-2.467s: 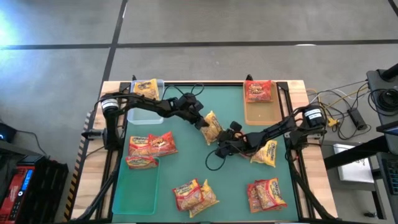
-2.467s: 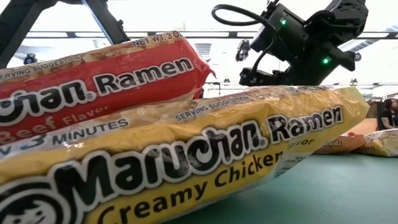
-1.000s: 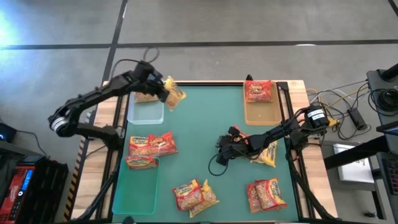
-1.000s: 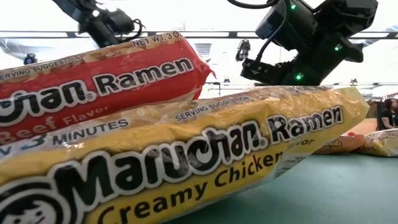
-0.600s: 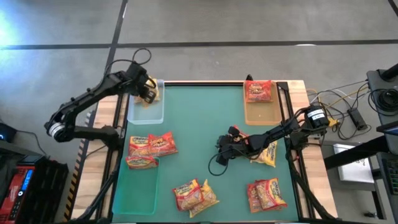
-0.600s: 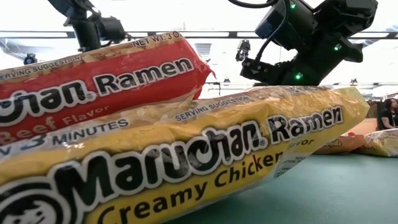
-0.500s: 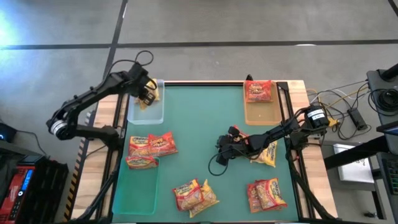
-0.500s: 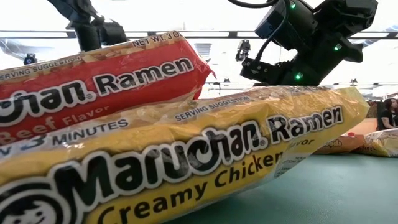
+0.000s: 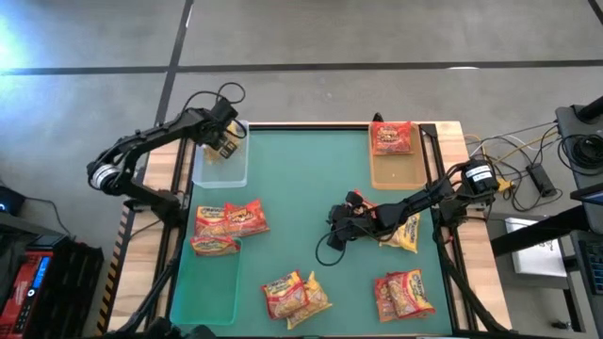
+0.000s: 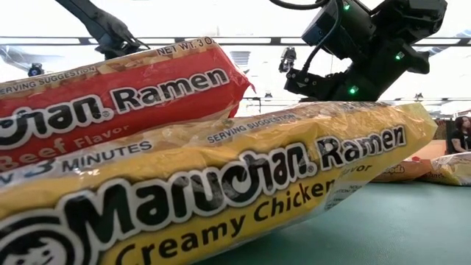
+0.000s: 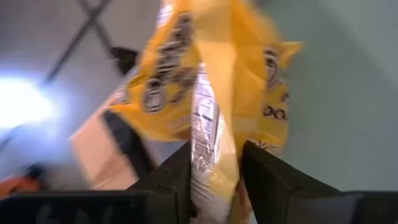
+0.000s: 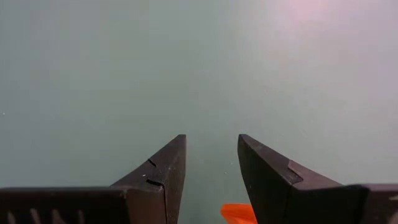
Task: Sort Maruchan noodles
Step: Put the yellow noodle pack into the transparent bin, then put the orange noodle pack into the orange bin
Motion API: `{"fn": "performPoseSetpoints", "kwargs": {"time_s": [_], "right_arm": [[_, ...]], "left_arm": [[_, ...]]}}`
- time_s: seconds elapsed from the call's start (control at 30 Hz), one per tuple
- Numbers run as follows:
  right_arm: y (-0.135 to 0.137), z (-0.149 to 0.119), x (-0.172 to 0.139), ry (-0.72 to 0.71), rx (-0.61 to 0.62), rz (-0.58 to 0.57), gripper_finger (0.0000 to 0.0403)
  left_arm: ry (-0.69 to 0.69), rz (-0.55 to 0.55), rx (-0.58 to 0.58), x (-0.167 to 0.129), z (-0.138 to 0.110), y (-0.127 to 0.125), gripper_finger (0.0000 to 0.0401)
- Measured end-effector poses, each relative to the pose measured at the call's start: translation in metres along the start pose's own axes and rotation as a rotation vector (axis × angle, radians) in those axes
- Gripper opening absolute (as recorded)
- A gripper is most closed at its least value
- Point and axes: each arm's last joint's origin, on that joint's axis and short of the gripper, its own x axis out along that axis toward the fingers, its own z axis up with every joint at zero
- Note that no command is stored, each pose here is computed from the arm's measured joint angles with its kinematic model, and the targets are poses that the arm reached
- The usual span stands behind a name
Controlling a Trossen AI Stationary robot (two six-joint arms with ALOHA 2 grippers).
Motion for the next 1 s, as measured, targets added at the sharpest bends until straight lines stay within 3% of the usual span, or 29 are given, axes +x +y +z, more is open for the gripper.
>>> {"fn": "performPoseSetpoints", "kwargs": {"time_s": [0.43, 0.77, 1.0], "right_arm": [[0.000, 0.000, 0.000, 0.001, -0.001, 0.000, 0.0137], [-0.018, 0.018, -0.011, -0.033, 0.034, -0.013, 0.0137], [-0.035, 0.029, -0.044, 0.016, 0.096, 0.035, 0.0137]], "left_arm": [[-0.020, 0.012, -0.060, -0.009, -0.004, 0.004, 0.0177], [-0.175, -0.423, -0.138, -0.031, 0.002, -0.008, 0.0180], [-0.378, -0.633, -0.045, -0.065, 0.010, -0.046, 0.0181]]}}
